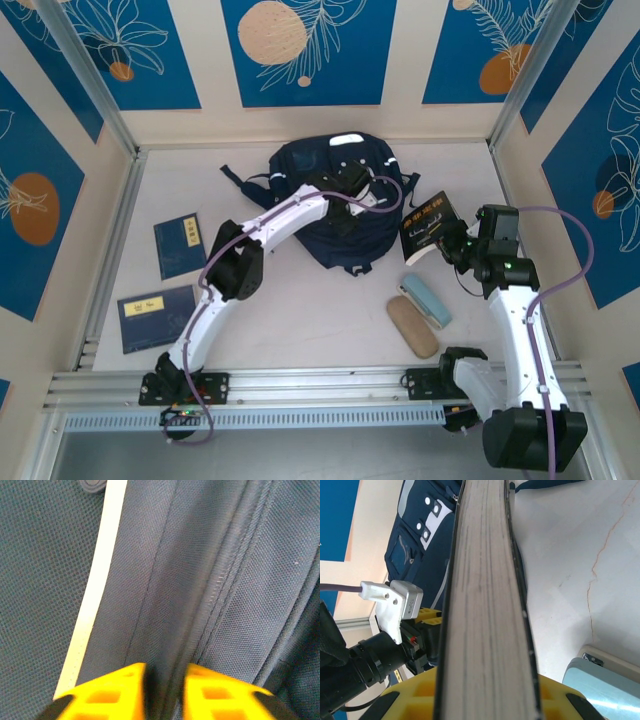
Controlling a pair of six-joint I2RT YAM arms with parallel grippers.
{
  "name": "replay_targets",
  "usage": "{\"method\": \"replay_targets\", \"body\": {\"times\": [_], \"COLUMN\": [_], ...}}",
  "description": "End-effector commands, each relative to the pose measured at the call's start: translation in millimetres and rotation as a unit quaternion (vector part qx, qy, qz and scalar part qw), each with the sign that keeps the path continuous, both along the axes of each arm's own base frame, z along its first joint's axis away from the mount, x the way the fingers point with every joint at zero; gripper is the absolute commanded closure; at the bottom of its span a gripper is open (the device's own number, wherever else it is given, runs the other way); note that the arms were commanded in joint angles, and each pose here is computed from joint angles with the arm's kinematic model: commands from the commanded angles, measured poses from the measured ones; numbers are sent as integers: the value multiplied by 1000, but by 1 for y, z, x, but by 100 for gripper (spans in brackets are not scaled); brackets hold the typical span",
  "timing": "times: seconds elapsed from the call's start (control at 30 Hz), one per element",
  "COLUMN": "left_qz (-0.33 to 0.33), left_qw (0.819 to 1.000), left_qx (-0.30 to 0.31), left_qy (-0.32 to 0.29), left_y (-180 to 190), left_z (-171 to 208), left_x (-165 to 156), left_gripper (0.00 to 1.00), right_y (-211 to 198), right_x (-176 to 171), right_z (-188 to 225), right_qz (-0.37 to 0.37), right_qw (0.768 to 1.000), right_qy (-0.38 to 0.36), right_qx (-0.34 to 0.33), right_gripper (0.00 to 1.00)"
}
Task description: Pack the student bag
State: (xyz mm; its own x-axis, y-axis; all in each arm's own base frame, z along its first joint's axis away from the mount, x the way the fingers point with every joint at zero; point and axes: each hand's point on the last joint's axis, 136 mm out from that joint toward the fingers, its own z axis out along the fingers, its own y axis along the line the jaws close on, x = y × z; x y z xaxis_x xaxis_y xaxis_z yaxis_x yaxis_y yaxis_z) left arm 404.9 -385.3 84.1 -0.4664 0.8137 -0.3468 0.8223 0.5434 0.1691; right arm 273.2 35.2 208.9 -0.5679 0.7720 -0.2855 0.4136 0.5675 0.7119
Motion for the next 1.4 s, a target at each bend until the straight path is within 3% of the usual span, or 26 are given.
{"method": "replay_targets", "body": {"times": [0.0,0.1,0.3,0.63,1.07,1.37], "left_qz": [-9,1,38,137,164,171], "left_qw": [999,999,991,953,935,926], "left_qx": [8,-6,-57,-153,-226,-269], "left_qy": [-38,-54,-112,-225,-221,-204], "left_y": [0,0,2,20,14,16], "left_z": [17,34,89,192,232,258], "left_x": [5,9,16,34,33,17], "left_gripper": [90,99,100,100,100,100], "right_y": [4,4,4,22,58,91], "right_x": [3,2,-2,-9,-13,5], "right_z": [19,22,31,69,81,60], "right_qz": [9,10,15,60,131,164], "right_qw": [999,999,998,991,975,962], "right_qy": [-40,-42,-53,-122,-152,-139], "right_qx": [8,6,-1,17,99,170], "right_gripper": [100,100,100,100,100,100]}}
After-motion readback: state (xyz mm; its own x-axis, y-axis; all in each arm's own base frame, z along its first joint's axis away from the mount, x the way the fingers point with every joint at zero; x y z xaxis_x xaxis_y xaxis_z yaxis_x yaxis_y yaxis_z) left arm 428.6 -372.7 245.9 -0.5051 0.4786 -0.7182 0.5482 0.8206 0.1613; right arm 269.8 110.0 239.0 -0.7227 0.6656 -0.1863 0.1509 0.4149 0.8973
